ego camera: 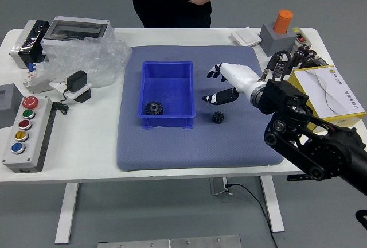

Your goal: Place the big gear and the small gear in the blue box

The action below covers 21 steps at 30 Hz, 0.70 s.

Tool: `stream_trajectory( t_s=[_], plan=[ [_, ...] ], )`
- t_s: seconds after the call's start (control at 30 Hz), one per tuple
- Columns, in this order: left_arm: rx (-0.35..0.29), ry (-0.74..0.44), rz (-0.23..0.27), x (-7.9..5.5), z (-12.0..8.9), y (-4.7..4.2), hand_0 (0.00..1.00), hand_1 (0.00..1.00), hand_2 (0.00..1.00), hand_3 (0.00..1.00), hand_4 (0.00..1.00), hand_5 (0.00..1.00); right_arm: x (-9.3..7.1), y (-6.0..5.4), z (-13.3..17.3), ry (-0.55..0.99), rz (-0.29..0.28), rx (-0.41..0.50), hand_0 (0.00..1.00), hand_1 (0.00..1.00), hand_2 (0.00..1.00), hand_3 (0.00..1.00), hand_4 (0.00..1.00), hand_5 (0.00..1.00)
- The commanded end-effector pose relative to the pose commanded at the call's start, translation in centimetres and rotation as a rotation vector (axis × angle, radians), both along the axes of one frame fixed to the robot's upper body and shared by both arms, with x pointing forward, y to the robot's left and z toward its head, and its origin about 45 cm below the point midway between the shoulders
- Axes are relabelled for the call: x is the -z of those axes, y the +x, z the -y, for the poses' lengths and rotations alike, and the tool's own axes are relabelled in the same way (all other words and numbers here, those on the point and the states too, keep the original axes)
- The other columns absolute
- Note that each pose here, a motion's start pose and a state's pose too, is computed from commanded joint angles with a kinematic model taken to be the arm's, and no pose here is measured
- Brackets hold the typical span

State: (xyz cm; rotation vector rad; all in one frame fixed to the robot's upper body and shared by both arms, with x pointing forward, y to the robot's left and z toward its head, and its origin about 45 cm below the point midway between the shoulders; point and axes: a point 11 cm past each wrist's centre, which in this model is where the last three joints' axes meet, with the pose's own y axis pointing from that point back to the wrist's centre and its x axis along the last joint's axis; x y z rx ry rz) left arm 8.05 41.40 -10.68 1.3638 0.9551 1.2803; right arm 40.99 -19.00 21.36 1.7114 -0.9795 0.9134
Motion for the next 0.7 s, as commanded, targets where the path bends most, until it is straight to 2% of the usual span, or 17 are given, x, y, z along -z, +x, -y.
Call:
stream_trajectory(
  t_s=[0.1, 0.13, 0.3, 0.33, 0.7],
  plan=[
    [-0.001, 0.001, 0.001, 0.0, 0.0, 0.01, 0.725, 0.675, 0.68, 0.685, 0.424, 0.016, 0.3, -0.2, 0.3, -0.018, -0.017, 0.001, 0.718, 0.649, 0.727, 0.701, 0.787, 0.354],
    [-0.001, 0.001, 0.001, 0.0, 0.0, 0.01, 0.725, 0.676, 0.682, 0.685, 0.424, 0.016, 0.4, -0.3, 0.4, -0.023, -0.022, 0.001, 0.711, 0.647, 0.724, 0.691, 0.745, 0.336],
    [-0.002, 0.003, 0.002, 0.0, -0.1, 0.03, 0.725, 0.676, 0.682, 0.685, 0.424, 0.016, 1.0, -0.8, 0.5, -0.052, -0.053, -0.001, 0.711, 0.647, 0.724, 0.691, 0.745, 0.336],
    [-0.002, 0.003, 0.002, -0.1, -0.1, 0.04, 0.725, 0.676, 0.682, 0.688, 0.423, 0.016, 1.2, -0.9, 0.5, -0.056, -0.058, -0.003, 0.705, 0.646, 0.725, 0.692, 0.694, 0.287],
    [0.0, 0.002, 0.0, 0.0, -0.1, 0.02, 0.726, 0.675, 0.683, 0.687, 0.423, 0.017, 2.7, -1.8, 0.1, -0.082, -0.093, -0.011, 0.705, 0.646, 0.733, 0.715, 0.694, 0.285]
  ],
)
